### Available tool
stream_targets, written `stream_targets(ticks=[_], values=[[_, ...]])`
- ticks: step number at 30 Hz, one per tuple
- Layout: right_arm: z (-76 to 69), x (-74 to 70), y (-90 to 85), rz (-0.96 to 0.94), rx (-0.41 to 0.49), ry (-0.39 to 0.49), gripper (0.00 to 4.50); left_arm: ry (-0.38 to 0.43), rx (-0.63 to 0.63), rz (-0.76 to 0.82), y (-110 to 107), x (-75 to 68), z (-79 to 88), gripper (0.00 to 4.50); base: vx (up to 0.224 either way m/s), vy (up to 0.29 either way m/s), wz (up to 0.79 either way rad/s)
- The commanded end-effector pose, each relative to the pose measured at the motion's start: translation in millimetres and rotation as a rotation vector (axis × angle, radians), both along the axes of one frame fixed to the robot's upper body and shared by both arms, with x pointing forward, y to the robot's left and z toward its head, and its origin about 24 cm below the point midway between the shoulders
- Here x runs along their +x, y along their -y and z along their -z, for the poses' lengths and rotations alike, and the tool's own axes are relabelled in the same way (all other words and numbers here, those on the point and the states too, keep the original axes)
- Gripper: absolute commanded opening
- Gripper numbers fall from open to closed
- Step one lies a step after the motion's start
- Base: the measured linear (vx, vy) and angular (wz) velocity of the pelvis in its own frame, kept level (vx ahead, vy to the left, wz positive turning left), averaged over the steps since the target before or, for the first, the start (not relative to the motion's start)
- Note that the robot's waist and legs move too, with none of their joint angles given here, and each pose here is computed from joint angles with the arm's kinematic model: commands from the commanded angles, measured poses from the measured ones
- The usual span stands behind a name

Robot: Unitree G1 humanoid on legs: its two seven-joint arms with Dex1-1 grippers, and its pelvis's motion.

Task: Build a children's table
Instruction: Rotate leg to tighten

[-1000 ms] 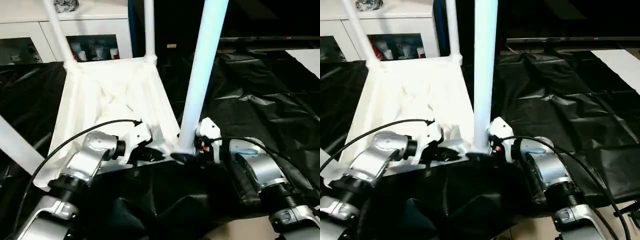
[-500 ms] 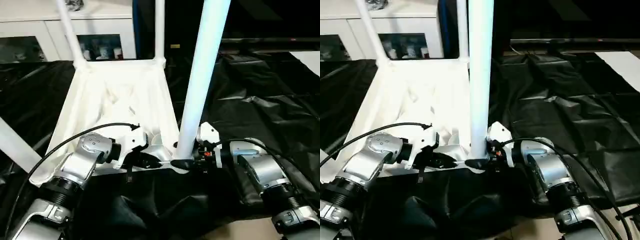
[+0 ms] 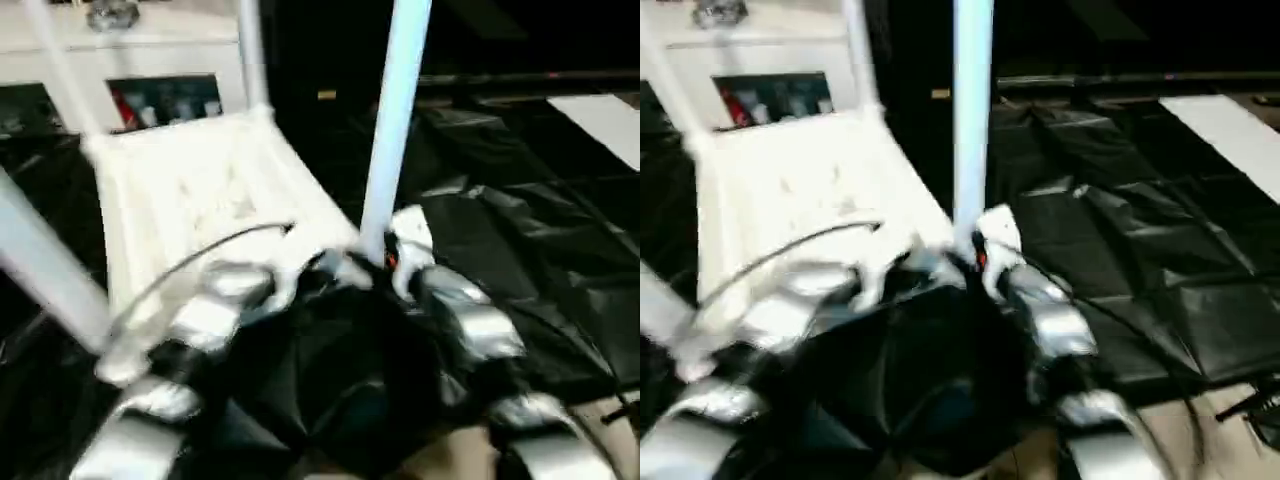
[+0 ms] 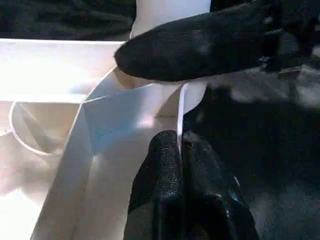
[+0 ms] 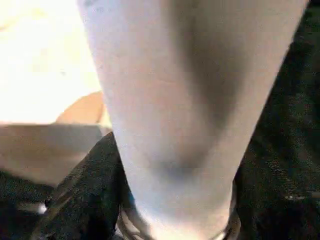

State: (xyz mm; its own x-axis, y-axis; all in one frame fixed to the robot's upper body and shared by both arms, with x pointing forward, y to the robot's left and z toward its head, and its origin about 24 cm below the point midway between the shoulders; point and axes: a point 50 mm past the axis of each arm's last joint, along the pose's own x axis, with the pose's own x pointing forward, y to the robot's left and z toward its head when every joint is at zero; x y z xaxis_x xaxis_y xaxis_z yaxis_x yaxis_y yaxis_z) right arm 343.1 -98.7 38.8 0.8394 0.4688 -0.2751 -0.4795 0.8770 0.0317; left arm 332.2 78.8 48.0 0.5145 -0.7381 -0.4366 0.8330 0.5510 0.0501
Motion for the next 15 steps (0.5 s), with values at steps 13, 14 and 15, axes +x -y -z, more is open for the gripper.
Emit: stream_targets(ticks=[13, 14, 15], values=[[-7.9, -21.1, -29.9, -0.488, 0.036, 0.026, 3.8, 0.064, -0.105, 0.254, 9, -10.7, -23.3, 0.0, 0.0, 0.0, 0.0], [-9.0, -22.6, -26.7, -0.523, 0.027, 0.031, 3.8, 0.059, -0.103, 0.274, 6, -12.3, -23.2, 0.0, 0.0, 0.0, 0.0], [-10.2, -24.2, -22.1, -0.564, 0.011, 0.037, 3.8, 0.055, -0.104, 0.301, 3, -14.5, -23.5, 0.0, 0.0, 0.0, 0.0]])
